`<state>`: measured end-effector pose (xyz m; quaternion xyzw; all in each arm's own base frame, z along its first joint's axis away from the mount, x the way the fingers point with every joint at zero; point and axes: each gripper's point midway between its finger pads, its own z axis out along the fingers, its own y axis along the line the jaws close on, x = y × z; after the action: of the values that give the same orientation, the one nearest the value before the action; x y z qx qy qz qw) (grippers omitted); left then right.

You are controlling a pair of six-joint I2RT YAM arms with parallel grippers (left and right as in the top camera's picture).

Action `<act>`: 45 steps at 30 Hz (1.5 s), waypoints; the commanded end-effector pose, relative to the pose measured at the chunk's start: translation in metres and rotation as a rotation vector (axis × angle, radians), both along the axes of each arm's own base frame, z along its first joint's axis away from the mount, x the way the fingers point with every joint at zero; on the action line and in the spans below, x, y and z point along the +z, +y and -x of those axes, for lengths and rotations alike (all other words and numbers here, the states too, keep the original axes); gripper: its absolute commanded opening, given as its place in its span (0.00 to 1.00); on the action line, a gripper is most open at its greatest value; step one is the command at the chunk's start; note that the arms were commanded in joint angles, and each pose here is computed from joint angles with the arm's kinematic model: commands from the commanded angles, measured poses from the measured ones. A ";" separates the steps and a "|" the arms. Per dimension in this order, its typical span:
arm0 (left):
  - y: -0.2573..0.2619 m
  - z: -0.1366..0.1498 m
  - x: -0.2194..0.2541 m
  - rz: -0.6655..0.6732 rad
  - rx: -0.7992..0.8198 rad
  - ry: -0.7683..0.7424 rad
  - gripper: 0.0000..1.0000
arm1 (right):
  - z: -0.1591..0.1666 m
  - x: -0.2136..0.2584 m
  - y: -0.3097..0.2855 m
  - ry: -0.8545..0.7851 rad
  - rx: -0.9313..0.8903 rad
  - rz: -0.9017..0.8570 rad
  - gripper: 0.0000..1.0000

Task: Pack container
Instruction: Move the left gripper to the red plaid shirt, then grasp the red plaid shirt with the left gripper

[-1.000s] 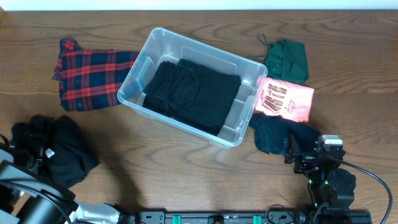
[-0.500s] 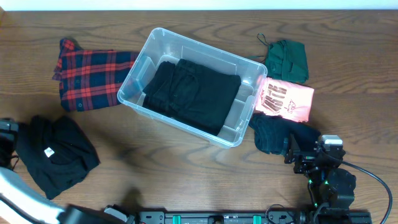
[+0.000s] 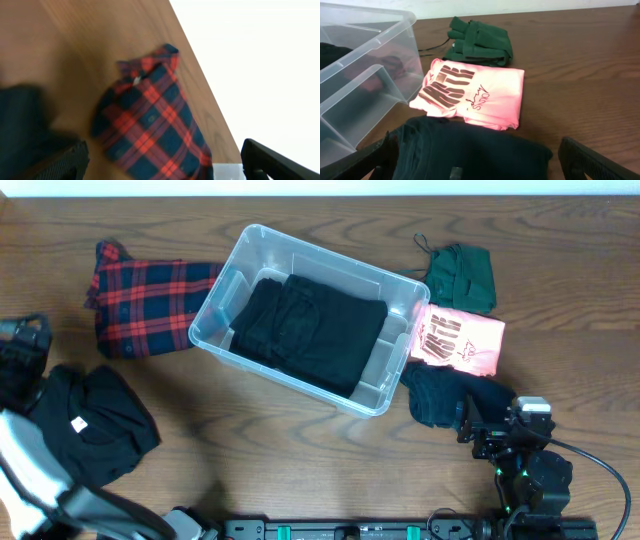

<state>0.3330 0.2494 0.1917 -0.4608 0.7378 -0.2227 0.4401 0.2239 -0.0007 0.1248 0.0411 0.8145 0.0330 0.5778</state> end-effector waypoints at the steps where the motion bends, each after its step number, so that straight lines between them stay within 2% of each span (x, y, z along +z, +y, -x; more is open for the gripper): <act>1: -0.021 -0.036 -0.025 0.147 -0.065 -0.010 0.97 | 0.000 -0.001 0.001 0.000 0.002 -0.011 0.99; 6: -0.049 -0.070 -0.079 0.276 -0.116 0.056 0.98 | 0.000 -0.001 0.001 0.000 0.002 -0.011 0.99; 11: -0.075 -0.088 -0.120 0.376 -0.142 0.117 0.98 | 0.000 -0.001 0.001 0.000 0.002 -0.010 0.99; 16: -0.091 -0.097 -0.133 0.365 -0.162 0.147 0.98 | 0.000 -0.001 0.001 0.000 0.002 -0.010 0.99; 25: -0.118 -0.099 -0.154 0.354 -0.139 0.258 0.98 | 0.000 -0.001 0.001 0.000 0.002 -0.011 0.99; 30: -0.138 -0.075 -0.172 0.453 -0.109 0.400 0.98 | 0.000 -0.001 0.001 0.000 0.002 -0.011 0.99; 33: -0.141 -0.067 -0.177 0.452 -0.119 0.437 0.98 | 0.000 -0.001 0.001 0.000 0.002 -0.011 0.99; 40: -0.138 -0.066 -0.152 0.432 -0.124 0.397 0.98 | 0.000 -0.001 0.001 0.000 0.002 -0.010 0.99; 45: -0.137 -0.047 -0.147 0.399 -0.070 0.477 0.99 | 0.000 -0.001 0.001 0.000 0.002 -0.011 0.99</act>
<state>0.3864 0.1035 0.0380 -0.5462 0.7717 -0.2980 0.1318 0.2239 -0.0007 0.1247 0.0411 0.8147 0.0330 0.5775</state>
